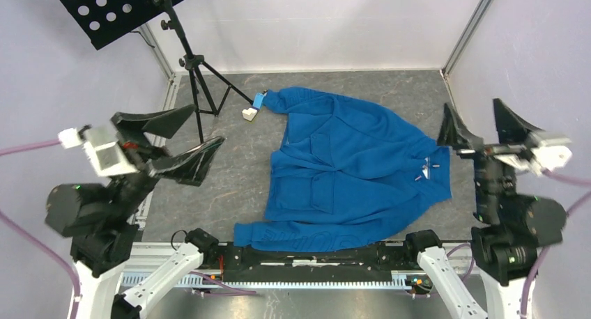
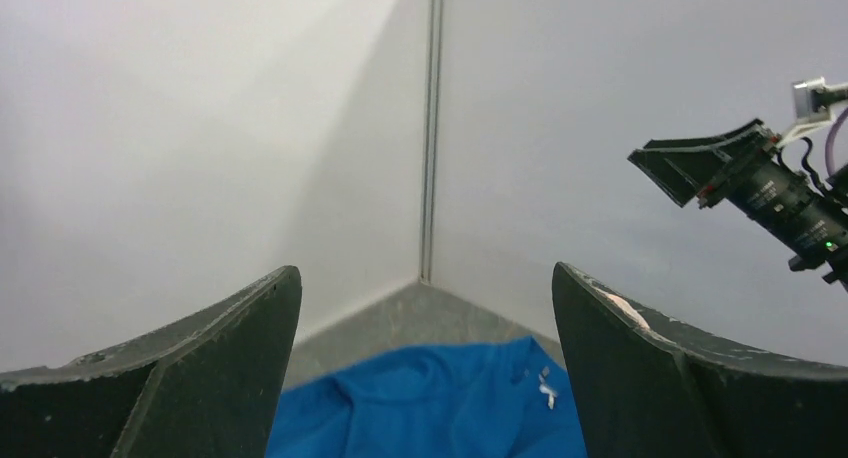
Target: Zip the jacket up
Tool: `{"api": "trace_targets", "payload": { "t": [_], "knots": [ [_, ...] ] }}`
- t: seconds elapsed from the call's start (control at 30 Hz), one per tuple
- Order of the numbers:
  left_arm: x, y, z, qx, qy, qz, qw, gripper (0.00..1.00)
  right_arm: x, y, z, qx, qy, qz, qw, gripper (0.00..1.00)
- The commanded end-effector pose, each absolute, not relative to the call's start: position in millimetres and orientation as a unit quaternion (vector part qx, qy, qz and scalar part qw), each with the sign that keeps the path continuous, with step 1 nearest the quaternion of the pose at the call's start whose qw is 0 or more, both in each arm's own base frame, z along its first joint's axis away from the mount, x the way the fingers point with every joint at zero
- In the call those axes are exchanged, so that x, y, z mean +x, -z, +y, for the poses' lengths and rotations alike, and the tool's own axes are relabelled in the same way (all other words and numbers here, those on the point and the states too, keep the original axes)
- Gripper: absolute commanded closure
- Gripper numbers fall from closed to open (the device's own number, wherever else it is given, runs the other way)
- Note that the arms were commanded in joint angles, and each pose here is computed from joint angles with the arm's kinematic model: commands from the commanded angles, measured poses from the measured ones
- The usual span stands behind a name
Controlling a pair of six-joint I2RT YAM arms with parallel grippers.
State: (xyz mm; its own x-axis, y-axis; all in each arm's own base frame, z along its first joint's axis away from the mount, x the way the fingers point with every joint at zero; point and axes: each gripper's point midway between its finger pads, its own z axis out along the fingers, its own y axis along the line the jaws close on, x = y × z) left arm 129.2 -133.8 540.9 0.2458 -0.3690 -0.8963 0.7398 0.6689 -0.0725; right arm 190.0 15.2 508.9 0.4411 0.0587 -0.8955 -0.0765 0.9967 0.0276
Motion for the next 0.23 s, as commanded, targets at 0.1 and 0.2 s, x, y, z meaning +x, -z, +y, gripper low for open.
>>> {"api": "trace_targets", "payload": {
  "t": [0.1,0.2],
  "knots": [
    [84,-596,-109,0.223,0.315,0.385,0.839,0.00,147,-548,6,-0.011,-0.026,0.419,0.907,0.02],
    [80,-598,-107,0.223,0.316,0.382,0.839,0.00,142,-543,4,-0.008,-0.024,0.419,0.908,0.02]
  ]
}}
